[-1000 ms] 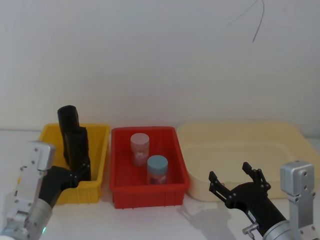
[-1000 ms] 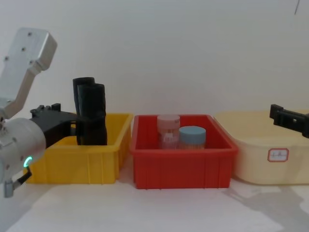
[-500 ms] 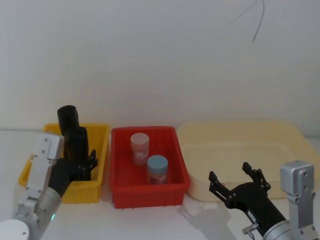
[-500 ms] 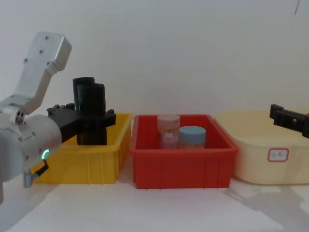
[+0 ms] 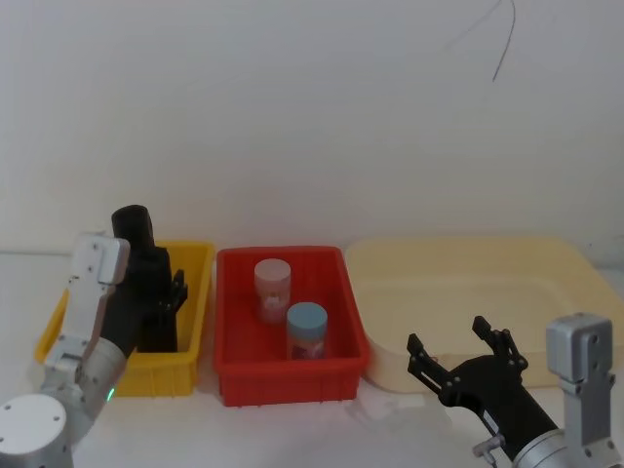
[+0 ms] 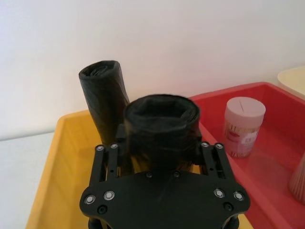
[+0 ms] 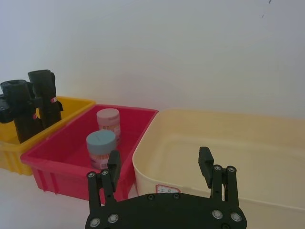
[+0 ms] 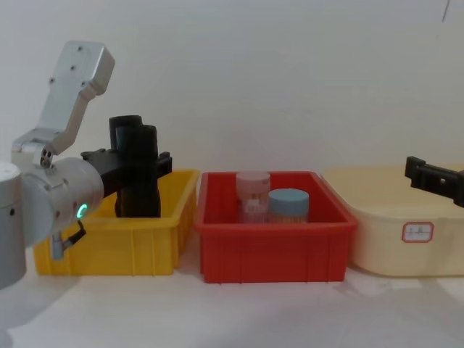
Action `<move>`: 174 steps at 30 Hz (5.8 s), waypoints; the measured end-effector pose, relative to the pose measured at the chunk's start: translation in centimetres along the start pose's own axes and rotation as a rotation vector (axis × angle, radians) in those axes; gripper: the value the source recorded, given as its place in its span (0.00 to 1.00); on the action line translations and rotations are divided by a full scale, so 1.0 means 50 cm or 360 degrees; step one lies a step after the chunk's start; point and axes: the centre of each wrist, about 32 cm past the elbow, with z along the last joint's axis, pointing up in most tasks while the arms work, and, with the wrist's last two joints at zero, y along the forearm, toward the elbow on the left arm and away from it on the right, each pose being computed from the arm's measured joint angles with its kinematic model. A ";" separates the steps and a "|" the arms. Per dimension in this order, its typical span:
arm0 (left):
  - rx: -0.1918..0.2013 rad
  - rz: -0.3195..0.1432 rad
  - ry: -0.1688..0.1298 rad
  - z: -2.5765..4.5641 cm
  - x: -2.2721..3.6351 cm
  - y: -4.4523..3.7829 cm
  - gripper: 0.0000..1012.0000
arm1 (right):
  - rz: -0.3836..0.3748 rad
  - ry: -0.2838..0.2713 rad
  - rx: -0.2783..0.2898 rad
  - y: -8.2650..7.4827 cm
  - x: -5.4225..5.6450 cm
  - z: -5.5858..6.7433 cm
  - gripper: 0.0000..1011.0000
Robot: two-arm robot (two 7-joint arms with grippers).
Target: Pick up the garbage bag with the one hand and transfer it to the other hand.
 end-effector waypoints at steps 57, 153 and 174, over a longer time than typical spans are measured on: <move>-0.0453 -0.0908 0.0087 0.248 -0.039 -0.064 0.39 | 0.0000 0.0000 0.0000 0.000 0.000 0.000 0.99; -0.0262 -0.1295 0.0081 0.180 -0.136 -0.133 0.39 | 0.0292 0.0054 0.0040 0.165 -0.013 0.004 0.99; -0.0262 -0.1295 0.0081 0.180 -0.136 -0.133 0.39 | 0.0237 0.0076 -0.0013 0.204 -0.018 0.019 0.55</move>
